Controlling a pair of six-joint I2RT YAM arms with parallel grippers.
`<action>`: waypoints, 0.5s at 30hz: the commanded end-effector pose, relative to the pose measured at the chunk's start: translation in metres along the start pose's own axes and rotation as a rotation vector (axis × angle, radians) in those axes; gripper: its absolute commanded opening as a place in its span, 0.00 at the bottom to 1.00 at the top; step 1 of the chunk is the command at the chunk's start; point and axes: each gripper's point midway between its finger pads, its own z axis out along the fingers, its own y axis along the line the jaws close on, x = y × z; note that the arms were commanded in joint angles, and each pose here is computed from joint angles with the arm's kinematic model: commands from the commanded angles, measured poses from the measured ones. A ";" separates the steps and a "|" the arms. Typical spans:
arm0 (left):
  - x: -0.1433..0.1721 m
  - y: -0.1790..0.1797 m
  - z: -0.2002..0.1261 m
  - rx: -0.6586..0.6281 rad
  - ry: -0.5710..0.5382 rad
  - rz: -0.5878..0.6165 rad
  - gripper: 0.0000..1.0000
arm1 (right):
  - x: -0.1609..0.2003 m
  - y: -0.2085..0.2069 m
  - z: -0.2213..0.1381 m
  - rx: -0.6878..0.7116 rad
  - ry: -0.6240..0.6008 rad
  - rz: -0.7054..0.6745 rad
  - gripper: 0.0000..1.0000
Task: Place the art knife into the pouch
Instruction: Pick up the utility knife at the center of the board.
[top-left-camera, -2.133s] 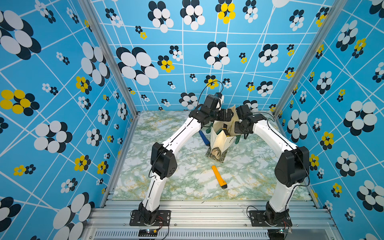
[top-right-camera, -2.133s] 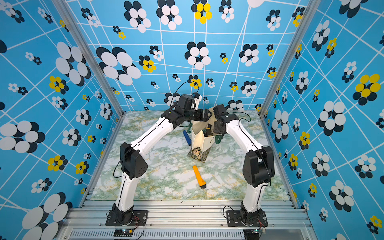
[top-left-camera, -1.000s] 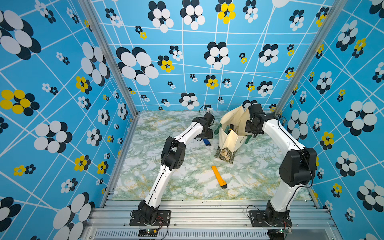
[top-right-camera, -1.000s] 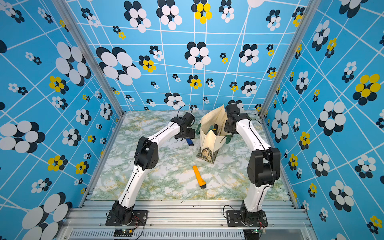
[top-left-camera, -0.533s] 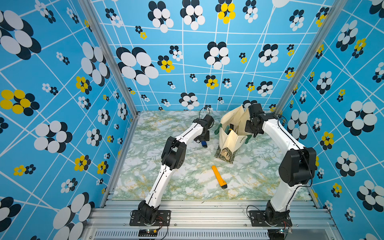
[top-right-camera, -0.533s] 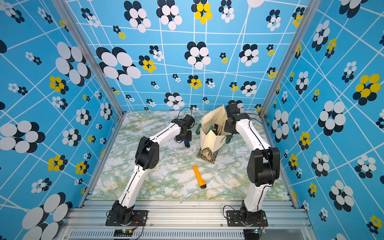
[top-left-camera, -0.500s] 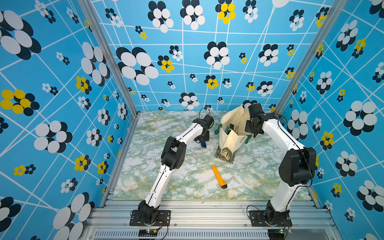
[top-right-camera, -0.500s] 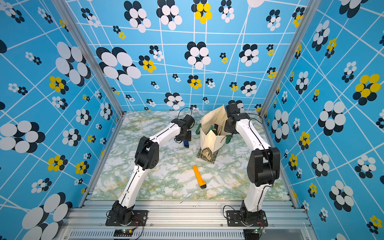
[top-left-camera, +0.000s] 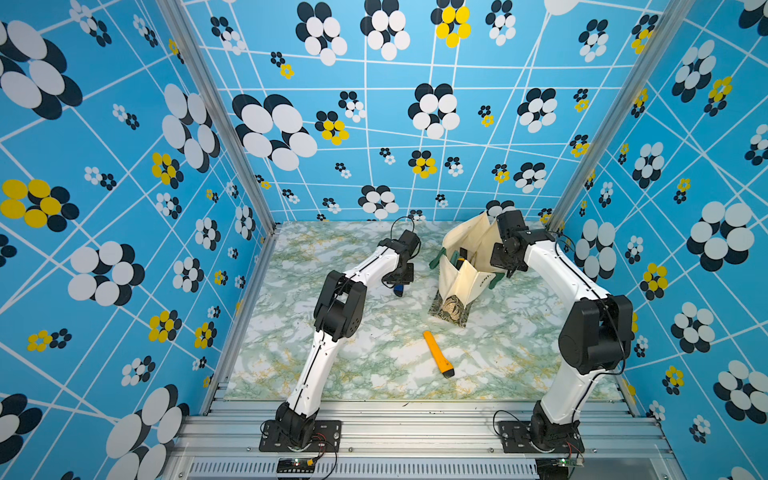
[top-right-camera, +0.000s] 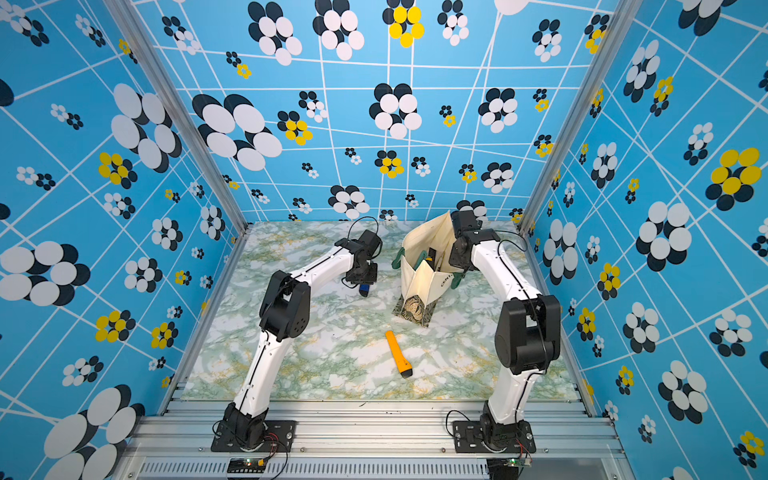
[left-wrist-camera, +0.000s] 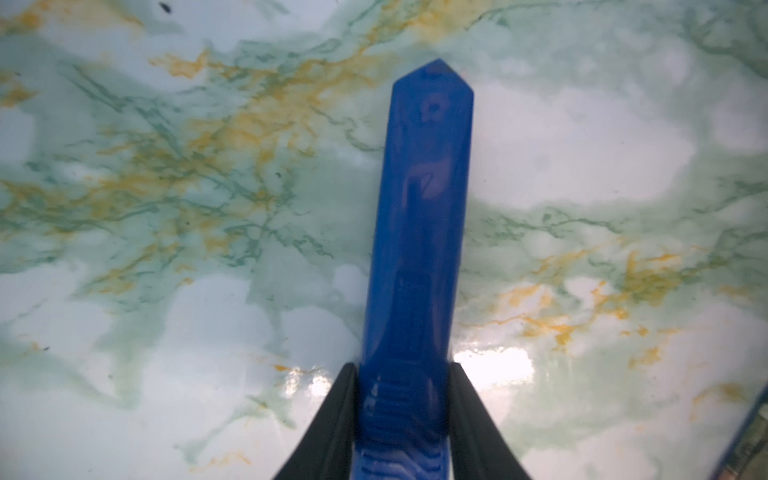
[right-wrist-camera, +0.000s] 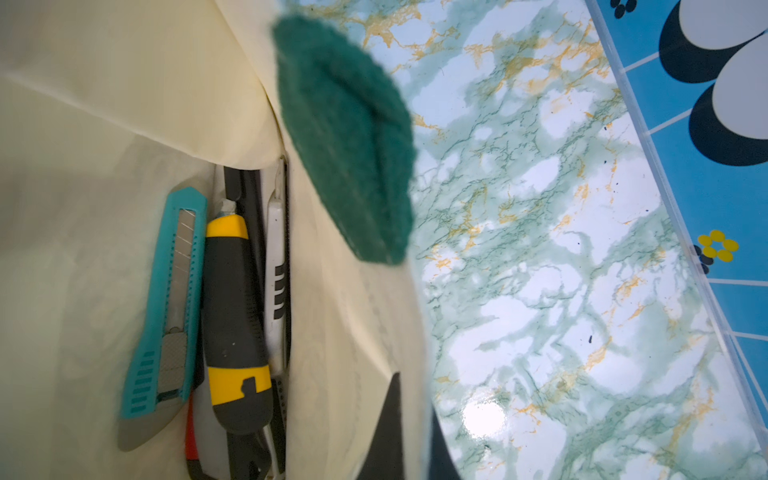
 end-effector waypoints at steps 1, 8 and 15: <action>-0.008 -0.004 -0.025 0.061 -0.026 0.007 0.24 | 0.008 0.006 -0.007 -0.003 0.000 0.004 0.00; -0.066 0.002 -0.118 0.158 -0.257 -0.015 0.24 | -0.002 0.046 -0.026 -0.093 -0.045 -0.053 0.00; -0.106 -0.013 -0.222 0.317 -0.489 -0.012 0.24 | 0.001 0.103 -0.044 -0.263 -0.066 -0.087 0.00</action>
